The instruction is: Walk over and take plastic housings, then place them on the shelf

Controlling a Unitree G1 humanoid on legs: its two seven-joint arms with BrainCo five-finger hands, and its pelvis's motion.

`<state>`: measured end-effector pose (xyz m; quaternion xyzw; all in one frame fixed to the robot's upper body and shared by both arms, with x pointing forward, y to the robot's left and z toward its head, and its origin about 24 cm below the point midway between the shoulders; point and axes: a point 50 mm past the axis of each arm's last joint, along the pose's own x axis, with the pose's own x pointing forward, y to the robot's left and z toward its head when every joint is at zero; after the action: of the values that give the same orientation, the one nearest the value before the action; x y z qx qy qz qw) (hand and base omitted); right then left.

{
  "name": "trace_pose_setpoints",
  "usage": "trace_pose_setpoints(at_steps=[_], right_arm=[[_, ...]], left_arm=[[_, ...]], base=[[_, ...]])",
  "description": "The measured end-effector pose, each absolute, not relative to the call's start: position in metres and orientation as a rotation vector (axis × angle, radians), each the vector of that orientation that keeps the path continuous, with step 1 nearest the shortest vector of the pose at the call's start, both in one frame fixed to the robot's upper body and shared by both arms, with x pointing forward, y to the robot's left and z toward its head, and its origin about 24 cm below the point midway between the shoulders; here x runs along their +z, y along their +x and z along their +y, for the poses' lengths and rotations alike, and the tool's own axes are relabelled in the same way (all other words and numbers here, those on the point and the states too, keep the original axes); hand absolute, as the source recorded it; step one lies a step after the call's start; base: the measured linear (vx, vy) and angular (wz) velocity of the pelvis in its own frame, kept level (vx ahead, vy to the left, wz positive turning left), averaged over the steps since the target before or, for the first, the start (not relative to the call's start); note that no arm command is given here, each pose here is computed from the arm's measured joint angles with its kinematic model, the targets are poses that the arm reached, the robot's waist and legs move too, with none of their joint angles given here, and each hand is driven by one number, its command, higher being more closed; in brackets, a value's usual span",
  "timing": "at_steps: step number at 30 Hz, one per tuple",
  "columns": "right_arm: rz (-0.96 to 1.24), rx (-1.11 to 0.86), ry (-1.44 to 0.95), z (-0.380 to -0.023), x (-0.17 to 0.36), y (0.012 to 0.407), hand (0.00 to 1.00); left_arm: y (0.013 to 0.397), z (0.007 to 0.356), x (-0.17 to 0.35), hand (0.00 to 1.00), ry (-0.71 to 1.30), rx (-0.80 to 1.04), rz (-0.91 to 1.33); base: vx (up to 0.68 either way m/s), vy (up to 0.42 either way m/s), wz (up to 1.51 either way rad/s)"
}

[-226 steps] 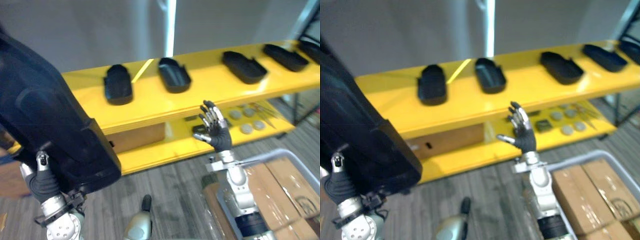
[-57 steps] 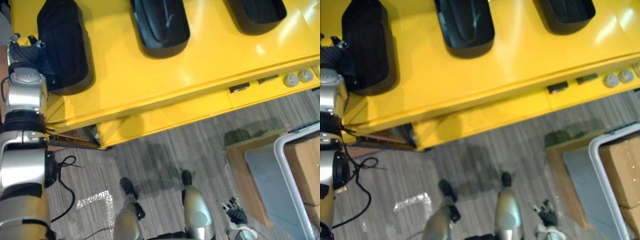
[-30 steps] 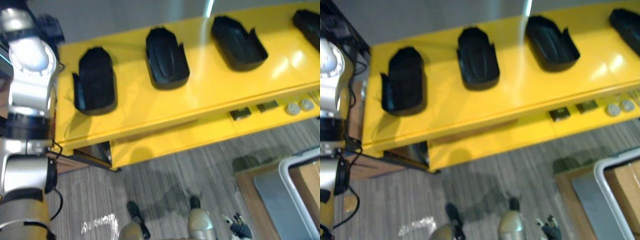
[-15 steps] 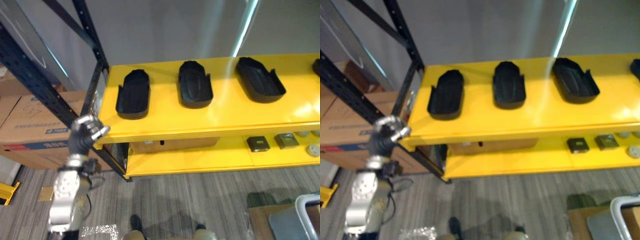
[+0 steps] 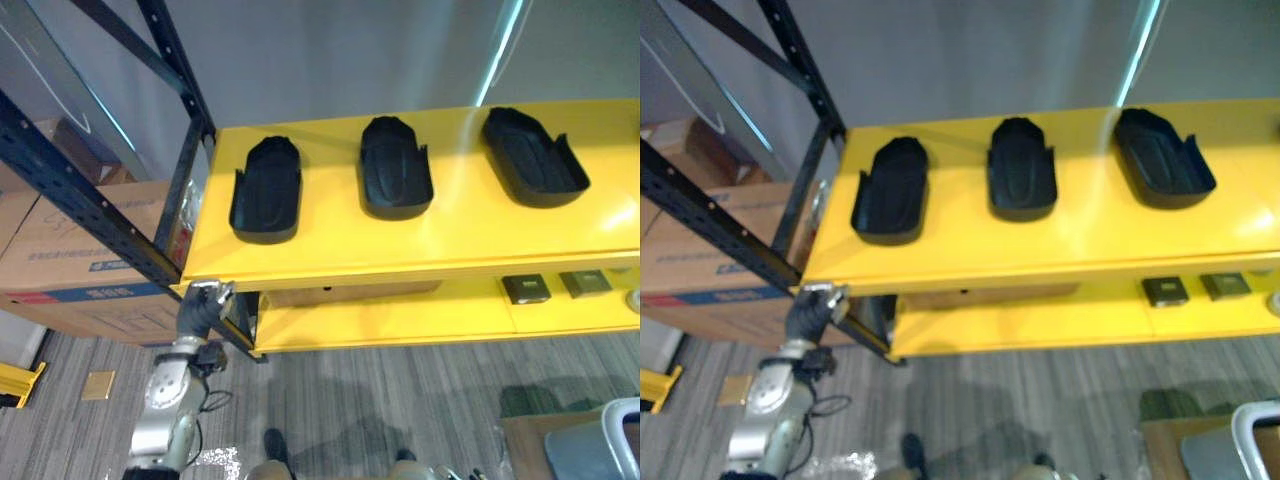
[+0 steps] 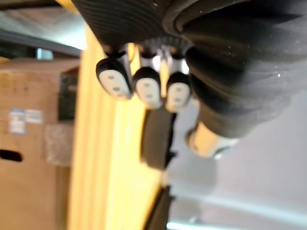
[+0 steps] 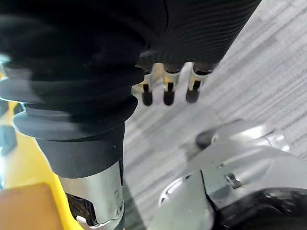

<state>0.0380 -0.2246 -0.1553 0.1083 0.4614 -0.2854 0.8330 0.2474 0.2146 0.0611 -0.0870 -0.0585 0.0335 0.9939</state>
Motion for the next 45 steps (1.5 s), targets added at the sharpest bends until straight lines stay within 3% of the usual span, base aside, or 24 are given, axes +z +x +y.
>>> trace_pose_setpoints(at_steps=[8, 45], right_arm=[[0.932, -0.590, 0.211, -0.234, -0.151, 0.056, 0.00], [0.801, -0.590, 0.282, -0.239, -0.140, 0.093, 0.00]], left_arm=[[0.279, 0.215, 0.092, 1.00, -0.164, 0.098, -0.236], [0.327, 0.225, 0.172, 1.00, -0.181, 0.225, -0.525]], base=[[-0.01, -0.006, -0.13], [-0.01, 0.005, -0.02]])
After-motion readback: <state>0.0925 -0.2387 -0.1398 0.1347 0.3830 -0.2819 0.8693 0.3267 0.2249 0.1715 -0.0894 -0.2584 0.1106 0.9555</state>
